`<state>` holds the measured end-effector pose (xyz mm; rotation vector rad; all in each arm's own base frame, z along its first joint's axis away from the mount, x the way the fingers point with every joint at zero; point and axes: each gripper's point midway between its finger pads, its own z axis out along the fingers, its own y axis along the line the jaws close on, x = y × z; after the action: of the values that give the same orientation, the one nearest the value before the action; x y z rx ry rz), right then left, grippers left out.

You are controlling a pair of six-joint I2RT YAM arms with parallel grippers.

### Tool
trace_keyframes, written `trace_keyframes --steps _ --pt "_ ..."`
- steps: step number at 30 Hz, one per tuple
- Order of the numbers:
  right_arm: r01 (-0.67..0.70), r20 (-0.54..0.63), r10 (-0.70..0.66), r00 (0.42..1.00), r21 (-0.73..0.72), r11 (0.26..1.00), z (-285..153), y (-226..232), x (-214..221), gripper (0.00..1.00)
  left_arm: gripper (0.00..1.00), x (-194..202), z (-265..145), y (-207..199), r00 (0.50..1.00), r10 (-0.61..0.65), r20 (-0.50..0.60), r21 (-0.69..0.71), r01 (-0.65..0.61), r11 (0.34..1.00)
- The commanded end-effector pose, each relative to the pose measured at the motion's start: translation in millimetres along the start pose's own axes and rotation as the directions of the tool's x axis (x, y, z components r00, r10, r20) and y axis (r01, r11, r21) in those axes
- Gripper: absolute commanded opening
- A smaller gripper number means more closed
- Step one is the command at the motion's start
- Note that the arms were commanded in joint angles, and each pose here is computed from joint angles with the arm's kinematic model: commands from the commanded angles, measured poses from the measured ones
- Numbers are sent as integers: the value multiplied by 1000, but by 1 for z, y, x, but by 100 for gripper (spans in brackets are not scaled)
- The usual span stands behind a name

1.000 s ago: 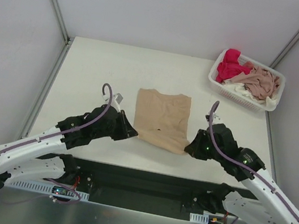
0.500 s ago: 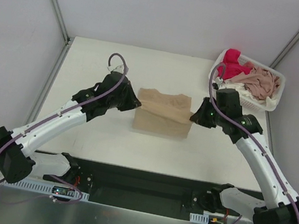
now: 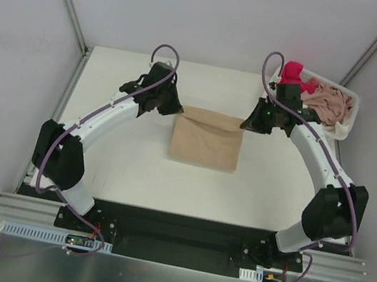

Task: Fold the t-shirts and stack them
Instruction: Fold the long partially folded tshirt into a neat square

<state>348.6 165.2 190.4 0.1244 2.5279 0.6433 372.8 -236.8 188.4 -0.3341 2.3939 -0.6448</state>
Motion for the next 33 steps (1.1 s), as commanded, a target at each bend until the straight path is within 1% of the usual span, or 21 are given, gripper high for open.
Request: trace_keyframes --steps 1,2,3,5,6,9,16,18,20,21,22,23,24,25,26,27,28,29,30,31,33 --pt "12 19 -12 1000 -13 1000 17 -5 -33 2 0 -32 13 12 999 15 45 -47 -13 999" --pt "0 12 0 1000 -9 1000 23 -9 -35 2 0 -32 25 20 999 10 30 -70 -8 997" --pt "-15 -15 15 1000 -7 1000 35 -13 -34 2 0 -33 28 15 1000 10 12 -44 -10 999" --pt "-34 -15 34 999 -8 999 44 -17 -41 2 0 -30 44 23 1000 0 -23 -59 -2 998" --pt "-48 -44 47 998 -5 999 56 -21 -38 2 0 -33 48 22 1000 -3 -23 -55 2 998" --pt "-73 -65 72 995 -3 997 75 -28 -42 2 0 -32 66 31 998 -20 -52 -74 17 997" --pt "-105 -86 104 991 -5 995 109 -38 -50 11 0 -30 97 46 995 -39 -93 -104 29 994" --pt "-121 -83 121 989 4 993 116 -41 -53 11 0 -29 106 47 994 -39 -105 -102 28 994" --pt "-124 -78 125 989 11 992 121 -43 -55 18 7 -31 110 45 994 -32 -109 -95 21 995" --pt "-124 -70 124 990 7 992 120 -41 -59 19 11 -33 110 46 994 -32 -105 -97 22 995" --pt "-122 -64 122 991 4 993 119 -40 -62 21 18 -34 109 44 994 -30 -101 -93 20 995" --pt "-116 -58 116 992 -3 993 118 -38 -65 23 31 -36 107 42 995 -24 -96 -87 16 996" --pt "-107 -52 106 993 -12 994 114 -35 -68 35 39 -37 105 39 995 -22 -96 -78 14 997" --pt "-97 -43 96 994 -24 995 110 -31 -71 44 46 -43 96 33 997 -16 -79 -61 11 998" --pt "-87 -28 85 996 -45 995 101 -24 -76 52 61 -44 92 30 997 -15 -77 -50 11 999" --pt "-78 -19 77 997 -57 995 94 -20 -77 73 69 -46 87 27 998 -15 -68 -43 12 999" --pt "-70 -22 69 997 -62 996 90 -18 -74 84 75 -52 75 20 999 -12 -46 -24 11 1000" --pt "-56 6 57 998 -88 995 75 -9 -77 97 87 -51 70 19 999 -13 -45 -21 12 1000" --pt "-47 20 49 999 -101 994 68 -5 -78 97 92 -52 64 17 999 -13 -39 -11 13 1000" --pt "-45 4 45 999 -102 994 68 -6 -65 97 97 -52 54 14 999 -12 -30 1 12 1000" --pt "-18 36 24 999 -150 989 49 7 -63 97 99 -46 45 6 999 -3 -41 27 4 1000"
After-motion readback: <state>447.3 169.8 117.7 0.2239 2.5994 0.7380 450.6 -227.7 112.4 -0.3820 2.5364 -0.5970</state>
